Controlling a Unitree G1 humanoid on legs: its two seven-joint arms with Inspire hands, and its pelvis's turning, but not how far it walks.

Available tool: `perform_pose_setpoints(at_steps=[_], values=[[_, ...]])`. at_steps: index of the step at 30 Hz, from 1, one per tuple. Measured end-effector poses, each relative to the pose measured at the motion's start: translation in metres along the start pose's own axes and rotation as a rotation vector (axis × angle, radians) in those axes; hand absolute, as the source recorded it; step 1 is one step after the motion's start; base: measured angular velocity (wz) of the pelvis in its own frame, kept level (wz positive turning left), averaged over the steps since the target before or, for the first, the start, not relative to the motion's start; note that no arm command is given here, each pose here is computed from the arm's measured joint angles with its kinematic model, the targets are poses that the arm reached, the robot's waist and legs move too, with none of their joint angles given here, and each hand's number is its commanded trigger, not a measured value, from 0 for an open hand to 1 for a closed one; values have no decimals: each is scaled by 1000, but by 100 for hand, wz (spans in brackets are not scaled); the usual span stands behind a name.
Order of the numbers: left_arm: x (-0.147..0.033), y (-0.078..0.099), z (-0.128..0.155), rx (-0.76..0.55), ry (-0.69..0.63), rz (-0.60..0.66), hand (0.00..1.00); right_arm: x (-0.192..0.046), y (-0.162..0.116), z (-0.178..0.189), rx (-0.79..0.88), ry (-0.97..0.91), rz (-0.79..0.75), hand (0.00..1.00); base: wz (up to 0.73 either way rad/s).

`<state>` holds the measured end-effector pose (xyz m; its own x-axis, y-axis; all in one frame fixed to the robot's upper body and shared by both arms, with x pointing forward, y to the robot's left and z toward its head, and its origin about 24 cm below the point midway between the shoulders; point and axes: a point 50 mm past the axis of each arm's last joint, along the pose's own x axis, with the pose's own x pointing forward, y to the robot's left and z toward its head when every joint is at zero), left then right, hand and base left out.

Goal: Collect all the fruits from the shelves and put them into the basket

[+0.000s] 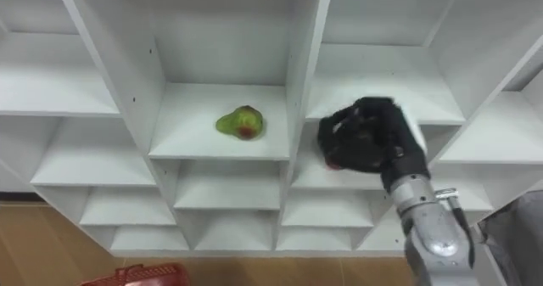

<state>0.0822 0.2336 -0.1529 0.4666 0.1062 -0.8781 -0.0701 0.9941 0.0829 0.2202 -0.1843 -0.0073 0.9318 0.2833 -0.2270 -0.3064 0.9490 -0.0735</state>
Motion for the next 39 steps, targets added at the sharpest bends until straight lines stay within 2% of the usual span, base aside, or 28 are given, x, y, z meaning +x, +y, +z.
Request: perform_pose_setpoints(at_steps=[4, 10, 14, 16, 21, 24, 28, 32, 39], values=[[2, -6, 4, 22, -4, -61, 100, 2, 21, 1, 4, 6, 161, 100, -8], [4, -14, 14, 53, -27, -126, 100, 3, 33, 39, -52, -156, 247, 100, -1], [6, -20, 24, 78, -65, -144, 100, 4, 43, 40, -83, -156, 298, 100, -10], [6, -26, 40, 102, -130, -166, 100, 6, 47, 34, -136, -124, 312, 100, -7], [8, -43, 62, 163, -211, -218, 100, 7, 45, 12, -161, -24, 277, 100, 0], [8, -51, 68, 197, -231, -249, 100, 9, 46, 10, -189, -17, 242, 100, 0], [7, -63, 76, 236, -261, -294, 100, 20, 52, -3, -156, 26, 199, 100, 5], [8, -67, 86, 228, -286, -324, 100, 29, 52, -16, -177, 87, 174, 100, 1], [5, -83, 101, 125, -349, -425, 100, 35, 54, -21, -206, 76, 137, 100, -3]])
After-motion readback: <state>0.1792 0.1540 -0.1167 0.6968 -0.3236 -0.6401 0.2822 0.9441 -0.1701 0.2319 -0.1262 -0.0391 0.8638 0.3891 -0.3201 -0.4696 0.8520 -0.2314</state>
